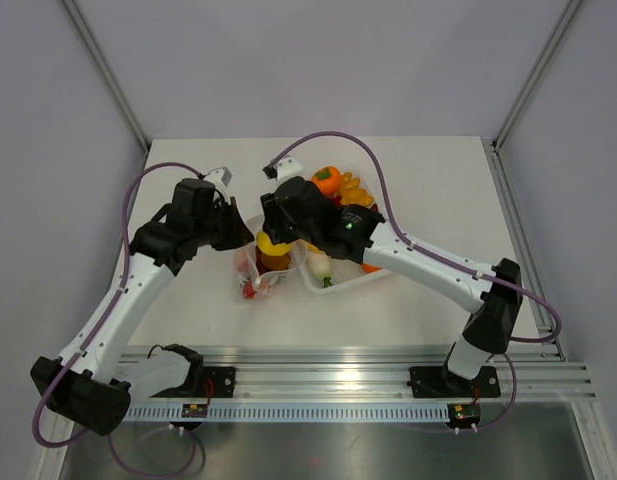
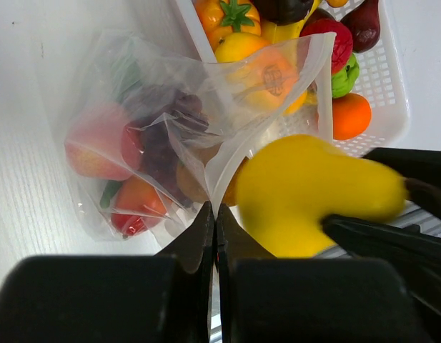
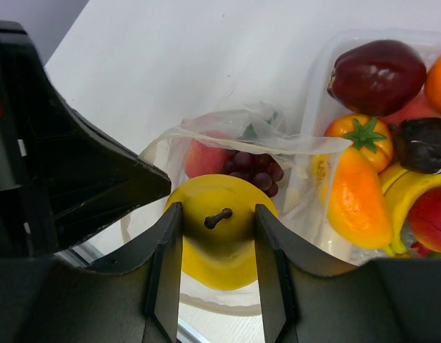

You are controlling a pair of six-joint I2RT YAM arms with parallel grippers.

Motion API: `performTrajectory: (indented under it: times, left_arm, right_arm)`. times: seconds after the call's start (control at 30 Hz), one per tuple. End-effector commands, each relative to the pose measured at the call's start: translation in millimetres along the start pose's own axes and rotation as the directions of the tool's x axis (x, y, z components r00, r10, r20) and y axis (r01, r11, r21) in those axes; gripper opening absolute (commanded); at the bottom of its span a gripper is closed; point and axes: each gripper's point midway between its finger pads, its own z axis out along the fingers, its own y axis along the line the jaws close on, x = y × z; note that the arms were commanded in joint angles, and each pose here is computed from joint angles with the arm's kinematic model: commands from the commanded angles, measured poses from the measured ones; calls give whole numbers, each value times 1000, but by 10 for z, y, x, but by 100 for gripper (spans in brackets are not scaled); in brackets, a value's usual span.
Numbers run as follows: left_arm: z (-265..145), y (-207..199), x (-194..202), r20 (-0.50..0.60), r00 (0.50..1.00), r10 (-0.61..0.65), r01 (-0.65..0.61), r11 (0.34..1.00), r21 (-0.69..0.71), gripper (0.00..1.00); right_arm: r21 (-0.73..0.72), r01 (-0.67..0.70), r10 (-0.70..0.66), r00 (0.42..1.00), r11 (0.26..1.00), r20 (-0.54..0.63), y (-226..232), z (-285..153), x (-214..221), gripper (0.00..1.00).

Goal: Place the food in the zip-top bag and seal the zipper
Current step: Place the fake fruit in the zipper food storage bag.

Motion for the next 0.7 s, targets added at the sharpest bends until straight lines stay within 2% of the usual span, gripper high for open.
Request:
performTrajectory:
  times: [0.0, 0.13, 0.37, 0.43, 0.5, 0.57, 0.67]
  left_arm:
    - [-188, -169, -200, 76, 997, 19, -23, 998, 54, 0]
    - [-224, -234, -211, 77, 997, 17, -23, 996, 84, 0]
    - [-254, -267, -196, 75, 997, 19, -26, 994, 104, 0]
    - [-259, -273, -195, 75, 997, 17, -25, 994, 107, 0]
    - [-258, -266, -194, 75, 997, 20, -28, 994, 104, 0]
    - [-262, -258, -196, 77, 997, 20, -28, 995, 100, 0]
    - [-242, -247, -193, 78, 997, 21, -29, 995, 96, 0]
  right_arm:
    - [-59, -50, 53, 997, 997, 60, 215, 55, -215, 6]
    - [-52, -87, 90, 994, 995, 54, 254, 187, -175, 6]
    - [50, -129, 123, 987, 990, 101, 105, 349, -204, 7]
    - [68, -135, 128, 986, 988, 105, 79, 373, -185, 39]
    - [72, -126, 119, 989, 989, 89, 85, 396, -162, 65]
    - [80, -117, 111, 992, 990, 66, 68, 376, -116, 69]
    - [86, -116, 111, 992, 990, 58, 2, 296, -28, 70]
